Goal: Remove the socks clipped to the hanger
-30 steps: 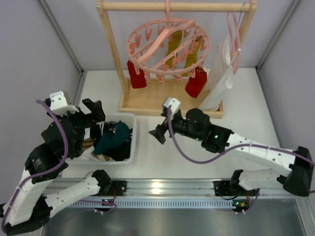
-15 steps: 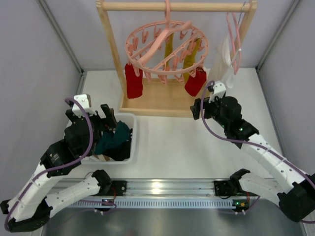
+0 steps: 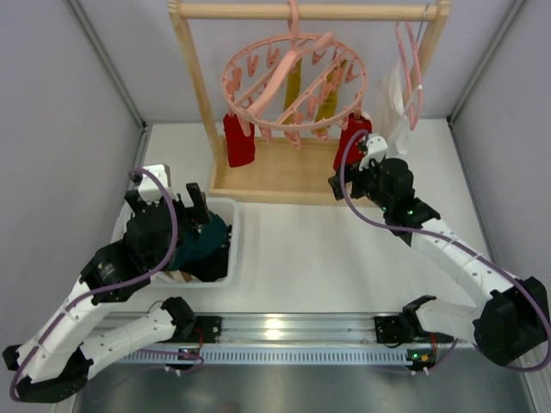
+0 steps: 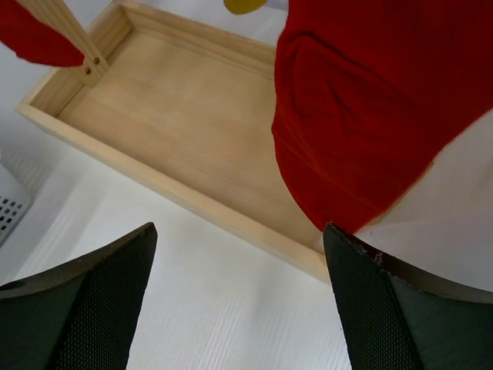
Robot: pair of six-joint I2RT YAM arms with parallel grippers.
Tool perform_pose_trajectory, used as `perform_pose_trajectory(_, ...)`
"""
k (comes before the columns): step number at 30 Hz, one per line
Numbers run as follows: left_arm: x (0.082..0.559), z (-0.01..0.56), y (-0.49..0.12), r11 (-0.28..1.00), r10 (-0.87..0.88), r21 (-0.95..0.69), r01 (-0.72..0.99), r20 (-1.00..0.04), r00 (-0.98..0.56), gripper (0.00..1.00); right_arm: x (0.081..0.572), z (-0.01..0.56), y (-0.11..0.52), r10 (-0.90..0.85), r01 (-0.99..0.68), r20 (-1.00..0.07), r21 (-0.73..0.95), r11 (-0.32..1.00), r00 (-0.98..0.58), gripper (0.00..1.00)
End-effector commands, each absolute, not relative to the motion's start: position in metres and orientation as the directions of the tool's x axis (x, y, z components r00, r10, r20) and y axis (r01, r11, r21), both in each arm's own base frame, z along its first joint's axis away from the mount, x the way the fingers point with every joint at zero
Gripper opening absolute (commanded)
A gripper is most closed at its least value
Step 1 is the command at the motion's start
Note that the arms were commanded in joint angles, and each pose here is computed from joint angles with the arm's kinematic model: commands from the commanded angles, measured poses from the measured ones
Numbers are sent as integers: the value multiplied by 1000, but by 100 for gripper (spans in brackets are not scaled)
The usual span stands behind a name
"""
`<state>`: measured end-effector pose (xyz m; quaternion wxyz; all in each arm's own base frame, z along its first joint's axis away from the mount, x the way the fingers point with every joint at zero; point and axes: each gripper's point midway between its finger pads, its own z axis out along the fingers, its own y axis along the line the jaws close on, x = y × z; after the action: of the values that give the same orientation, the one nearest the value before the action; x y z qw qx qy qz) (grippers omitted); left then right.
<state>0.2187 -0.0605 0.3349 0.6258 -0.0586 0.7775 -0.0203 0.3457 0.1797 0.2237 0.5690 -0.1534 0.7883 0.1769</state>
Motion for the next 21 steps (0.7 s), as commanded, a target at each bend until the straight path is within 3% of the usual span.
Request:
perform_pose_trajectory(1,222,338,-64,990,-138,-128,-65,-971,-196,98,375,269,173,14,-383,-987,75,921,-160,85)
perform_pose_trajectory(7,222,336,-65,991,-131,-121,-62,-971,-202,98,391,264,161,17,-293,-989,60,954,-148,89)
perform_pose_trajectory(21,226,332,-70,993,-111,-100,-59,-970,-218,98,425,262,162,-25,-276,-994,5,961,-106,91)
